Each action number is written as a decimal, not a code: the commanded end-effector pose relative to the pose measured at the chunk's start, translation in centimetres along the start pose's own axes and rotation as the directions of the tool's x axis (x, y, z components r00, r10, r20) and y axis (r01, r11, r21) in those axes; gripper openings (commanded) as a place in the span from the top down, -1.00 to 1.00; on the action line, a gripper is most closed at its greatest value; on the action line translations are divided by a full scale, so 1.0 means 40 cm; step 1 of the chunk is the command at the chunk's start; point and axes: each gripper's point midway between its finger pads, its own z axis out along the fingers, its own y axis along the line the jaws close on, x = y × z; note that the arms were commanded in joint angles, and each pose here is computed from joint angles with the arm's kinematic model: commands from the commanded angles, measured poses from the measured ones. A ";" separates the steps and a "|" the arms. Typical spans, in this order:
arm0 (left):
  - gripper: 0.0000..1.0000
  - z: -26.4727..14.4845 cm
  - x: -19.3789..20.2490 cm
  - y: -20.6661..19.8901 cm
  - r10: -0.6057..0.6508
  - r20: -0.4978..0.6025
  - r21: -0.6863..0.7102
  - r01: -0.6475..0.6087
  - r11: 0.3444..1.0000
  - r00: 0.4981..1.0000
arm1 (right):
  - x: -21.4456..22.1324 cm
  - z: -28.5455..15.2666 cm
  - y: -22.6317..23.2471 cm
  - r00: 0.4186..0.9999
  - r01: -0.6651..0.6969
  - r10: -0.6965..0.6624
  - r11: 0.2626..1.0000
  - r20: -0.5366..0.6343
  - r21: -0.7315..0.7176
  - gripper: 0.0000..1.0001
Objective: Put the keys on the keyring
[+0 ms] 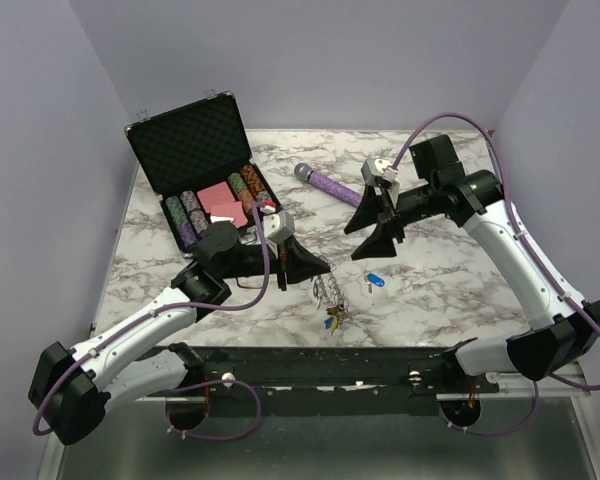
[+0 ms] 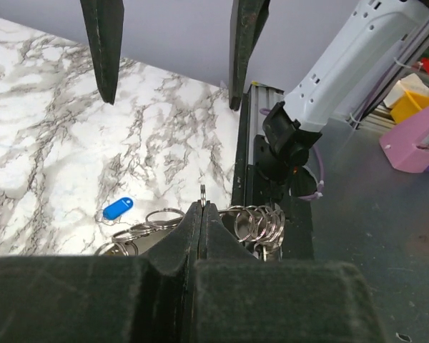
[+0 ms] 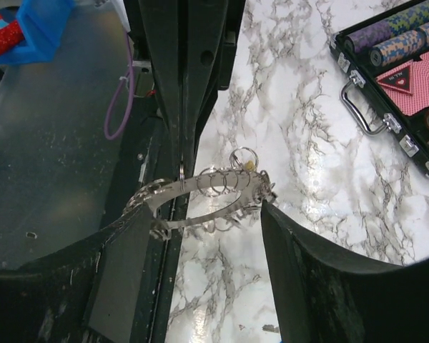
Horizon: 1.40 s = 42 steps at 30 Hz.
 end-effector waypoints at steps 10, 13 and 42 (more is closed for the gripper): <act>1.00 0.059 -0.069 0.053 0.098 0.084 -0.166 -0.083 0.983 0.992 | 0.065 0.034 0.007 0.996 -0.041 0.039 0.999 -0.079 -0.030 -0.14; 1.00 0.061 -0.064 0.058 0.103 0.088 -0.168 -0.087 0.982 0.991 | 0.068 0.035 0.009 0.996 -0.048 0.045 0.998 -0.080 -0.037 -0.09; 1.00 -0.119 0.029 -0.074 0.355 0.180 -0.107 -0.340 0.934 0.917 | 0.355 -0.154 -0.194 0.951 -0.238 0.300 0.868 -0.079 0.436 -0.67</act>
